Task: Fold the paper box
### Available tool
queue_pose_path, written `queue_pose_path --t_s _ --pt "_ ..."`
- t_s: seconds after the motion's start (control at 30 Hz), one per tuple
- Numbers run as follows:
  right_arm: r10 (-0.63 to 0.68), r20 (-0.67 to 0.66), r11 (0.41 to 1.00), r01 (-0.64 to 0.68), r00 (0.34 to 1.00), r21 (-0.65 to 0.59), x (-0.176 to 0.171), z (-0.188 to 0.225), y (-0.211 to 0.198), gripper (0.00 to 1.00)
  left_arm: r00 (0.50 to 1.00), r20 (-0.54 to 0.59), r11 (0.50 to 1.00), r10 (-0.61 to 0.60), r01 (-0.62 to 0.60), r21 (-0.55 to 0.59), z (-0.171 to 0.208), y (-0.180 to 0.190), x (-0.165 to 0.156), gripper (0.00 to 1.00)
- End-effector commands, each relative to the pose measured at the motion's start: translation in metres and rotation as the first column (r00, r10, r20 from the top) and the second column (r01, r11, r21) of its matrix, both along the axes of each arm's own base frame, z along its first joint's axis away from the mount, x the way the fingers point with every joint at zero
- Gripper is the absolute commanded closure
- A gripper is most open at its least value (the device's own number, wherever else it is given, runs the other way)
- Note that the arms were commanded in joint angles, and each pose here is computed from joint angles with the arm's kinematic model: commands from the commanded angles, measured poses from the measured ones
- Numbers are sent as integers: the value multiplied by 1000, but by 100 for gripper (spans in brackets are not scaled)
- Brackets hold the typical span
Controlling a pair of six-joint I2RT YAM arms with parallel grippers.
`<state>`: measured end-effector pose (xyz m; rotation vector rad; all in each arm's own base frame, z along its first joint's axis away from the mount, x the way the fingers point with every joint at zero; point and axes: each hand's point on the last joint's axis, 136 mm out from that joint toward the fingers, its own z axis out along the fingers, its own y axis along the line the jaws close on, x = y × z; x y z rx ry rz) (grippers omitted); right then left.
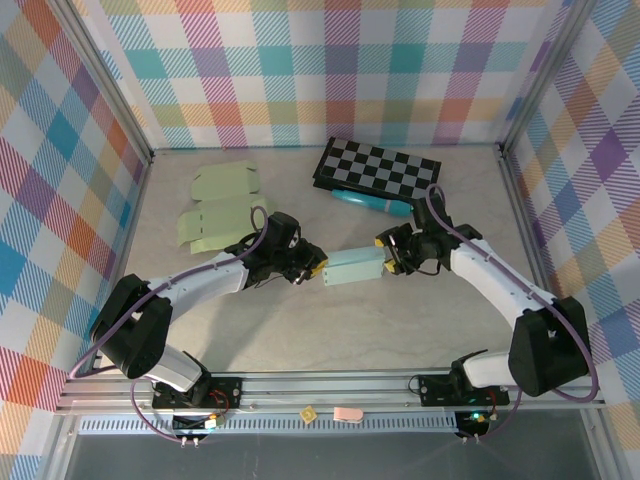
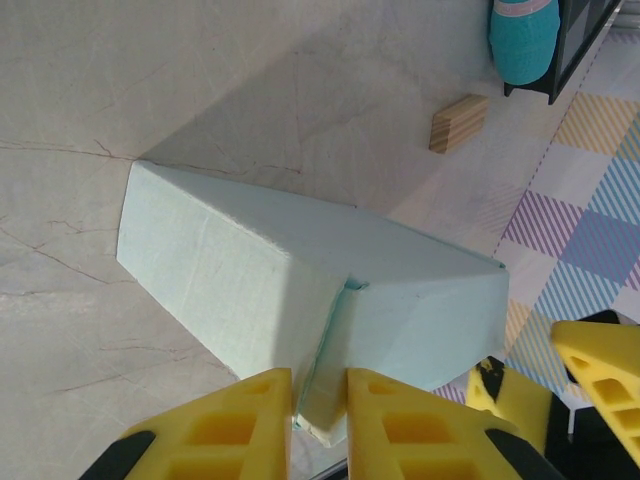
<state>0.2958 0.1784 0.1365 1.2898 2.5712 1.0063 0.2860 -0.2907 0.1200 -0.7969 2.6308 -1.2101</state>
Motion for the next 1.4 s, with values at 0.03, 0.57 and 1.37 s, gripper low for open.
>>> queue_pose_path --t_s 0.03,0.57,1.37 --pt "-12 -35 1000 11 999 -27 -13 -1 -9 50 996 -88 995 -20 28 92 -34 9 -20 81" --pt "-27 -130 998 21 991 -52 -27 -39 -17 67 996 -81 995 -23 30 94 -32 8 -21 82" --pt "-77 -301 989 35 951 -141 -52 -68 -34 67 996 -86 994 -36 44 105 -36 8 -23 88"
